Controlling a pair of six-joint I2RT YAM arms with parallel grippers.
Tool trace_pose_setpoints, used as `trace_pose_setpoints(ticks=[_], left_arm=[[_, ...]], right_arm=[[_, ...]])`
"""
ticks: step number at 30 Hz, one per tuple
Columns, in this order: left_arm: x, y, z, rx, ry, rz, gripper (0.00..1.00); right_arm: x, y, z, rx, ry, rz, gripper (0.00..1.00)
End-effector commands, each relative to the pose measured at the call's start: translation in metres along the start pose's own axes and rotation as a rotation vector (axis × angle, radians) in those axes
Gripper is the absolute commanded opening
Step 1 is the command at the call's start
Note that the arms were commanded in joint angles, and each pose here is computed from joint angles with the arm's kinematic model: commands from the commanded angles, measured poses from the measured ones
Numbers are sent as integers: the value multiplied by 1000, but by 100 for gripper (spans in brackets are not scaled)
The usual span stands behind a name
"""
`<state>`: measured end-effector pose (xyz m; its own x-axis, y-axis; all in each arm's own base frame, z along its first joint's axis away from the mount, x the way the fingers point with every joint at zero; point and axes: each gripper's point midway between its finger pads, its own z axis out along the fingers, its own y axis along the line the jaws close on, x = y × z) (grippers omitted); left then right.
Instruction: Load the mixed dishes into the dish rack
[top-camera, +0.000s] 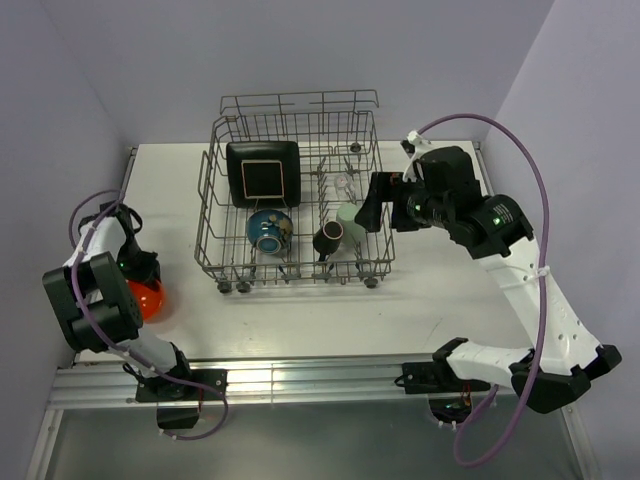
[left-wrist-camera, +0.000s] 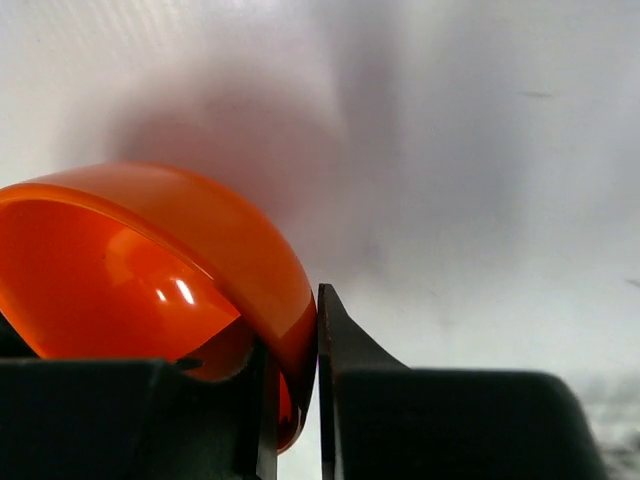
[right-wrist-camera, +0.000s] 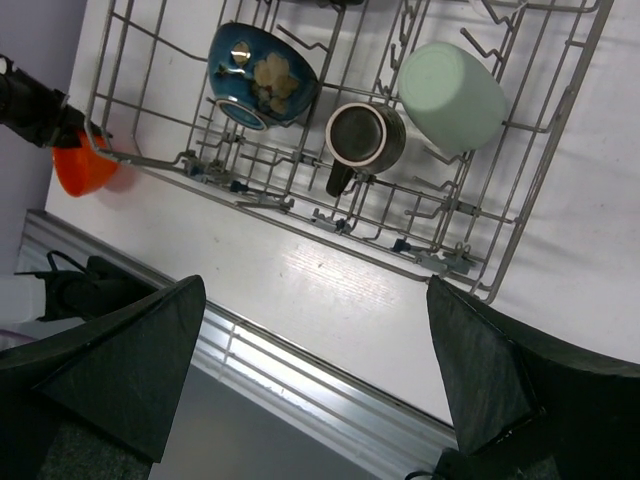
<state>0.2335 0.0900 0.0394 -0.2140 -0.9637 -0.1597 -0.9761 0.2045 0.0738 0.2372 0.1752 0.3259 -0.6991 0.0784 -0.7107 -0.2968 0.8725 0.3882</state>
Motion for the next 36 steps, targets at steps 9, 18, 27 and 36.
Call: trace_pose_setpoints(ticks=[9, 18, 27, 36], left_arm=[[-24, -85, -228, 677, -146, -138, 0], [65, -96, -358, 1344, 243, 9, 0], [122, -50, -447, 1880, 573, 117, 0], [124, -42, -500, 1990, 684, 14, 0]], right_arm=[[-26, -8, -9, 71, -90, -6, 100], [-22, -6, -3, 8, -143, -91, 99], [-36, 32, -19, -147, -163, -69, 87], [-46, 78, -29, -48, -393, -403, 83]])
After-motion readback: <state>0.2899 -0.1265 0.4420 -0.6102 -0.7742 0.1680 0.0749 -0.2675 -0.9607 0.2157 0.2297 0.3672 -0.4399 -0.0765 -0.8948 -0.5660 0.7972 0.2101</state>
